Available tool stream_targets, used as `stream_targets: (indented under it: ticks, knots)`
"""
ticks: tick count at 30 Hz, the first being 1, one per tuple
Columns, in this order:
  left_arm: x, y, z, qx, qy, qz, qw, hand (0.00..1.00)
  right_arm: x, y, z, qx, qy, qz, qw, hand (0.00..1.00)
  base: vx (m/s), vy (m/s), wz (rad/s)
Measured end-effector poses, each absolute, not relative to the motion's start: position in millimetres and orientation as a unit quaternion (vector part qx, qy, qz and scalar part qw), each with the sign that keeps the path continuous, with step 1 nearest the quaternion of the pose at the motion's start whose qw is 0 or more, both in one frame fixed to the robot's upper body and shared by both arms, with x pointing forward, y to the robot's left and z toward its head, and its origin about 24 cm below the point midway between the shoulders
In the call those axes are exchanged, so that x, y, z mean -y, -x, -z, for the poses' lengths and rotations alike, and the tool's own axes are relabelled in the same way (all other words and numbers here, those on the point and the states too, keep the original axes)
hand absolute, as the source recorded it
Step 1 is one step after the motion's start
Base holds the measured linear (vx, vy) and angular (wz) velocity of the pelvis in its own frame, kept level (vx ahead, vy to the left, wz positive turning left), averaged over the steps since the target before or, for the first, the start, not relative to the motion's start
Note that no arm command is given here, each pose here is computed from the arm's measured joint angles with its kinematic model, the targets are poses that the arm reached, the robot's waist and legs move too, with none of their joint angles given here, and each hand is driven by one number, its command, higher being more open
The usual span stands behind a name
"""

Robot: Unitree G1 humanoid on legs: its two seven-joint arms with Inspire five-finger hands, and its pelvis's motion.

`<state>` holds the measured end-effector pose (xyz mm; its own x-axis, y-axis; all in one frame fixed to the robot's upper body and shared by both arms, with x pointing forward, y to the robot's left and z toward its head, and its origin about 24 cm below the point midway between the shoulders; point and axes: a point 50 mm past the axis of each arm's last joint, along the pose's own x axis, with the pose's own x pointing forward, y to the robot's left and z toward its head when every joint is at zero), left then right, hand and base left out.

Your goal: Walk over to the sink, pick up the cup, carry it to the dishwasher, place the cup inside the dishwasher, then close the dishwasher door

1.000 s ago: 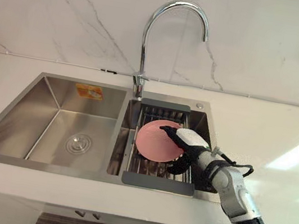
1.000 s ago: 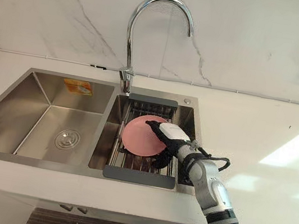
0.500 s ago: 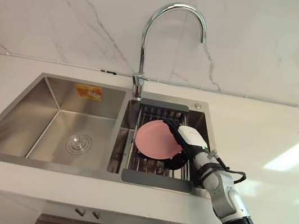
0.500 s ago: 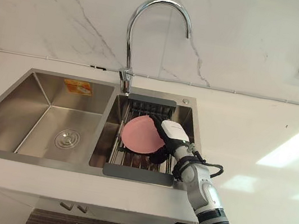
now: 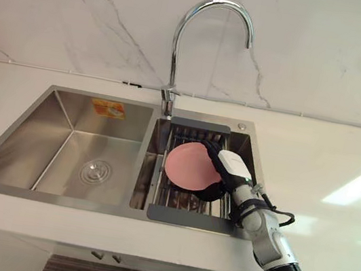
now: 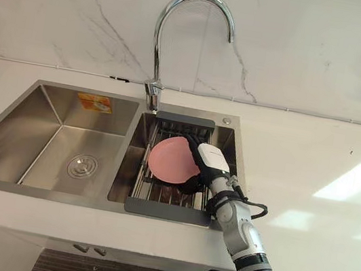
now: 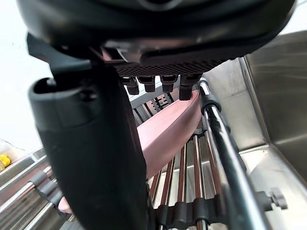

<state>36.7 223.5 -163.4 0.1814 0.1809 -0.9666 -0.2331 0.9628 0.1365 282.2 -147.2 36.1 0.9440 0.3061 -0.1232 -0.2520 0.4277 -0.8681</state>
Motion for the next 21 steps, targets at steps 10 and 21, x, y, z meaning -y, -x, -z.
stream_targets:
  ticks: [10,21]
  knots:
    - [-220.8,-36.3,163.9,-0.626,0.023,-0.133,0.768,1.0,150.5,-276.6,-33.5,0.06,0.516,-0.132,0.844,0.0,0.0,0.004,0.04]
    - [-219.2,-37.6,164.0,-0.62,0.018,-0.126,0.774,1.0,154.3,-268.4,-43.0,0.214,0.589,-0.064,0.777,0.0,0.01,0.006,0.06]
